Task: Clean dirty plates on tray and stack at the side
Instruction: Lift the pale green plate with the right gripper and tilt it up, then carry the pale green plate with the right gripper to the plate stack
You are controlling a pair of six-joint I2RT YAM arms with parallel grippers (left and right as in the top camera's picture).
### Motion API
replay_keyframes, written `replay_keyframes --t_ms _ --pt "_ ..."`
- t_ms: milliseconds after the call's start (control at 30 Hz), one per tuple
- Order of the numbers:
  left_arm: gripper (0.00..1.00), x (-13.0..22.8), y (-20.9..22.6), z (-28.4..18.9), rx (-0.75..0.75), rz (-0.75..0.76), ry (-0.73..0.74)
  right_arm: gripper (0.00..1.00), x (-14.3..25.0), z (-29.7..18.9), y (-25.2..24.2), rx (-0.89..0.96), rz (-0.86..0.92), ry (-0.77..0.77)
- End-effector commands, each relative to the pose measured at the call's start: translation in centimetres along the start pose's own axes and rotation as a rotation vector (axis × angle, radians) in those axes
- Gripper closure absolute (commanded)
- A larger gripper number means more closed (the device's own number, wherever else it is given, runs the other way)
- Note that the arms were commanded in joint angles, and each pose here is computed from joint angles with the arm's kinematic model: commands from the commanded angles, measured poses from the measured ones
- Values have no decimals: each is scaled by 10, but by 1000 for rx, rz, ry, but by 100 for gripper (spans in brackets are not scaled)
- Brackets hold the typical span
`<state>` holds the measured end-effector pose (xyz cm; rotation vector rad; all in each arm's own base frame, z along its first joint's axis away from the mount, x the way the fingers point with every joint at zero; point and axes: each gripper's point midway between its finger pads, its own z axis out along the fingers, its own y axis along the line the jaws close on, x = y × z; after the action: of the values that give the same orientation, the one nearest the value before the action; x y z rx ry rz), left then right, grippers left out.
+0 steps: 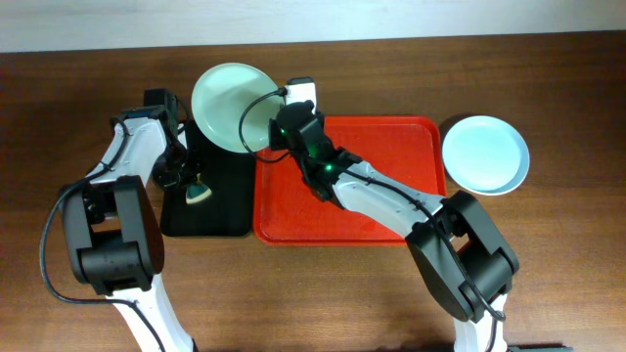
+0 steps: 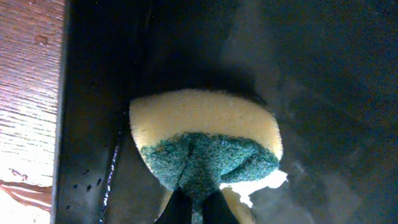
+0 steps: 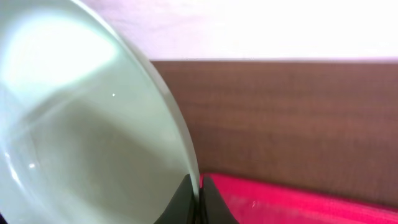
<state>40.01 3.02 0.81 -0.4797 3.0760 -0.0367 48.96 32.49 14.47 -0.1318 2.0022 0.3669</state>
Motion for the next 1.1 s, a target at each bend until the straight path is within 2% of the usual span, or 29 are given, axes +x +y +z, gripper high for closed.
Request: replay_keyframes --t_ms 0,433,667,800,1067 --pt "100 3 3 -3 -17 -3 -4 96 -12 0 8 12 -162 -53" --pt "100 4 3 -3 -18 -3 -4 96 -74 -29 57 145 -575 -216" --pt "100 5 3 -2 -18 -3 -1 96 -112 -50 59 312 -738 -337" --pt "100 4 3 -2 -18 -3 -2 96 -124 -57 60 354 -791 -374" --pt "100 4 3 -2 -18 -3 -2 96 -144 -75 78 348 -750 -491"
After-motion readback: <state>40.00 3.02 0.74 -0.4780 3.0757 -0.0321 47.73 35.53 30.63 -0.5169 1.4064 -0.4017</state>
